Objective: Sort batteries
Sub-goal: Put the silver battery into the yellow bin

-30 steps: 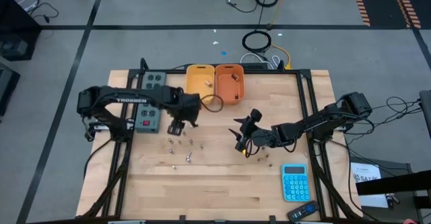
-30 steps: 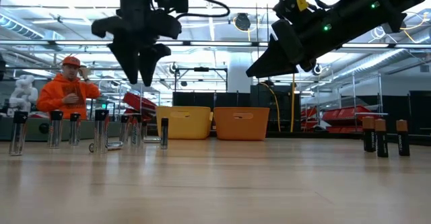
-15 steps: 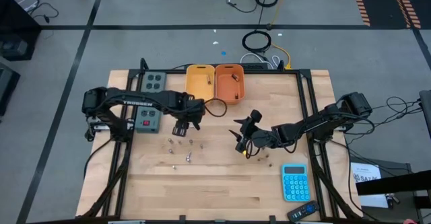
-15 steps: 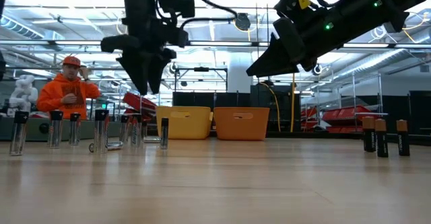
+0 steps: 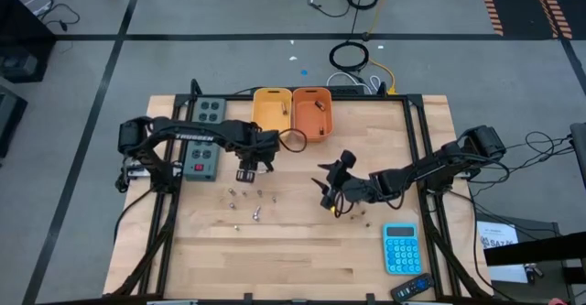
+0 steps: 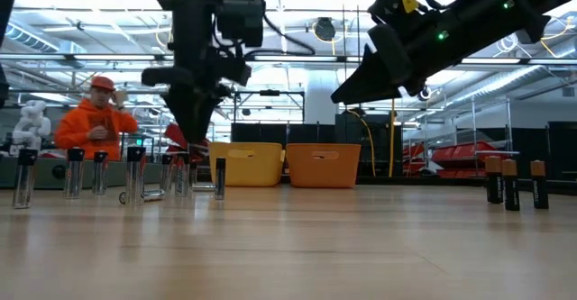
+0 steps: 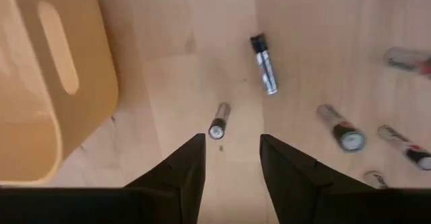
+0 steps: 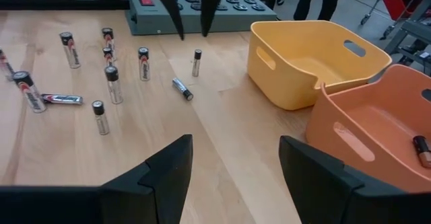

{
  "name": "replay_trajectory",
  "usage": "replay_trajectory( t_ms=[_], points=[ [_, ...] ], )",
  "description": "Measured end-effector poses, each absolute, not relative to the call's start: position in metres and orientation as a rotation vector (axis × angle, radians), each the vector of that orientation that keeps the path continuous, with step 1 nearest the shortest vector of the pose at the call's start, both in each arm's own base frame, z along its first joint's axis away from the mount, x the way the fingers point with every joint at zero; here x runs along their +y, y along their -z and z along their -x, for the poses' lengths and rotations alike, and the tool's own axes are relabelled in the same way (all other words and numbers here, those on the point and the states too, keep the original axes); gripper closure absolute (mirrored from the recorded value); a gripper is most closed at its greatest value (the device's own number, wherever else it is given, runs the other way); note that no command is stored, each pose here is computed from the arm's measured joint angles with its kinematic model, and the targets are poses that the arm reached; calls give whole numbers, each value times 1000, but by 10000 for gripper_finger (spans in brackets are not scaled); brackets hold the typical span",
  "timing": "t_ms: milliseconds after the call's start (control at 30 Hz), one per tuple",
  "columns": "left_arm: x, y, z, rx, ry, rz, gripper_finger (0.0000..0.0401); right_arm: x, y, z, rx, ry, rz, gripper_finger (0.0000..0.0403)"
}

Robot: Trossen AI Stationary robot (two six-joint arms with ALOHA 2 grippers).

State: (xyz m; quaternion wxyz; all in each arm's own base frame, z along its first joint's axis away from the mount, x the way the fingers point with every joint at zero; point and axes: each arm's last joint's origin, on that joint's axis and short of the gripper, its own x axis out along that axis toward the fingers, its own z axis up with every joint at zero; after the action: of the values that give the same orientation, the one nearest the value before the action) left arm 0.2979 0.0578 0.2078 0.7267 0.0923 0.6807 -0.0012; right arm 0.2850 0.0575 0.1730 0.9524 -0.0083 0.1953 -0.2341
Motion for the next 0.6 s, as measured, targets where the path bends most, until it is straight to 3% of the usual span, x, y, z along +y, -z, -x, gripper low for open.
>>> replay_trajectory(
  t_ms=[600],
  points=[
    [71, -170, -265, 1386, -48, -110, 251, 64, -172, -283, 392, 470, -36, 190]
  ],
)
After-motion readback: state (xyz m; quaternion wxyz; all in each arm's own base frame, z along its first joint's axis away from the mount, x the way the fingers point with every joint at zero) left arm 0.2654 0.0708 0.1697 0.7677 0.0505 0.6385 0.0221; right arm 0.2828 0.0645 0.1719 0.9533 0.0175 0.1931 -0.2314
